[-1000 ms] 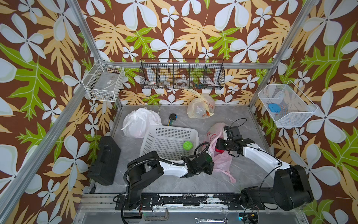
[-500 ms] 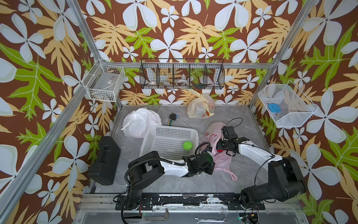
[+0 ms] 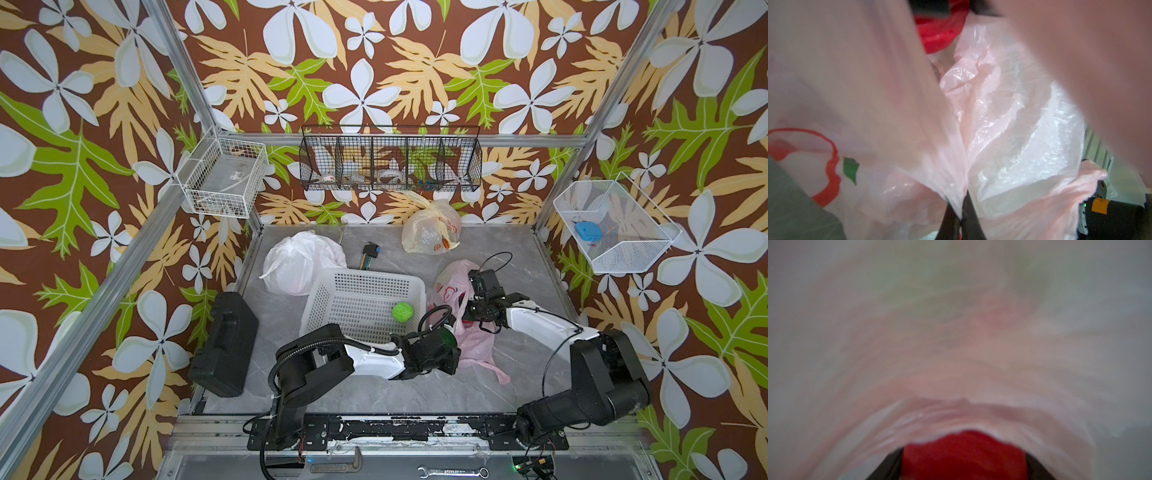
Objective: Untie the knot of a plastic bag & take out the apple
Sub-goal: Pick up the apple from the plastic bag.
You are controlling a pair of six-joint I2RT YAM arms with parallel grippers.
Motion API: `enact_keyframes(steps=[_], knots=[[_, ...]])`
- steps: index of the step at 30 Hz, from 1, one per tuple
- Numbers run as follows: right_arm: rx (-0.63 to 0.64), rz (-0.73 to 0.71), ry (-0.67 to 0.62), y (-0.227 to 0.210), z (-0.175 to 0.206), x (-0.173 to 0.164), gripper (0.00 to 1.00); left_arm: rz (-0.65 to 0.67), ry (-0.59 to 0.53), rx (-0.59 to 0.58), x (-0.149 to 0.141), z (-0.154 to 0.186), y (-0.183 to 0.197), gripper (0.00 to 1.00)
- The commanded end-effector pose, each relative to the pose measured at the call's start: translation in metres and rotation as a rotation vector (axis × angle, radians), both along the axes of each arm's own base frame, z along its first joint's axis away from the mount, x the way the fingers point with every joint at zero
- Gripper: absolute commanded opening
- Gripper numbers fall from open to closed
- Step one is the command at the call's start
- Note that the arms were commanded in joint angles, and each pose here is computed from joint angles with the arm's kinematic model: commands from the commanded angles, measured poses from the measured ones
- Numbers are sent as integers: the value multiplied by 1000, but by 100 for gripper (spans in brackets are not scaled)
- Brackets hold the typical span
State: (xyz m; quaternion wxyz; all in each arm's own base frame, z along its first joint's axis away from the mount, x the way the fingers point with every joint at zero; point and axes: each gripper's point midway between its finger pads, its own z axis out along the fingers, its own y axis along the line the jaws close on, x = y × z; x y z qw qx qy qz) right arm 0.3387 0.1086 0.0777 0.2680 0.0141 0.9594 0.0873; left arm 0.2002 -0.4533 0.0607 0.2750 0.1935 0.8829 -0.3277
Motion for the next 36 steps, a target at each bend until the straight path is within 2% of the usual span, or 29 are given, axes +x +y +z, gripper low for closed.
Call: enact_keyframes(steps=[1,5,9,14,18,21,27,31,36], knots=[[-27,-26,-10,-11,19,-13,62,5,-8,-23,2,8,-1,0],[-60,-43,4,-25,31,-39,62,12,-11,-46,4,16,0,0],[-36,-50,4,-31,41,-65,62,11,-10,-75,5,24,3,0],[88,-60,-133,-26,85,-79,62,4,-8,-93,2,28,6,0],[157,-72,-278,-26,129,-80,63,6,-7,-103,-1,28,11,0],[205,-52,-351,-19,147,-75,64,6,-1,-114,-3,27,14,0],[328,44,-321,12,133,-65,67,5,-12,-110,-3,32,16,0],[345,67,-288,21,125,-58,67,7,-42,-80,1,39,16,0],[302,77,-404,19,142,-38,69,6,-62,-65,4,44,15,0]])
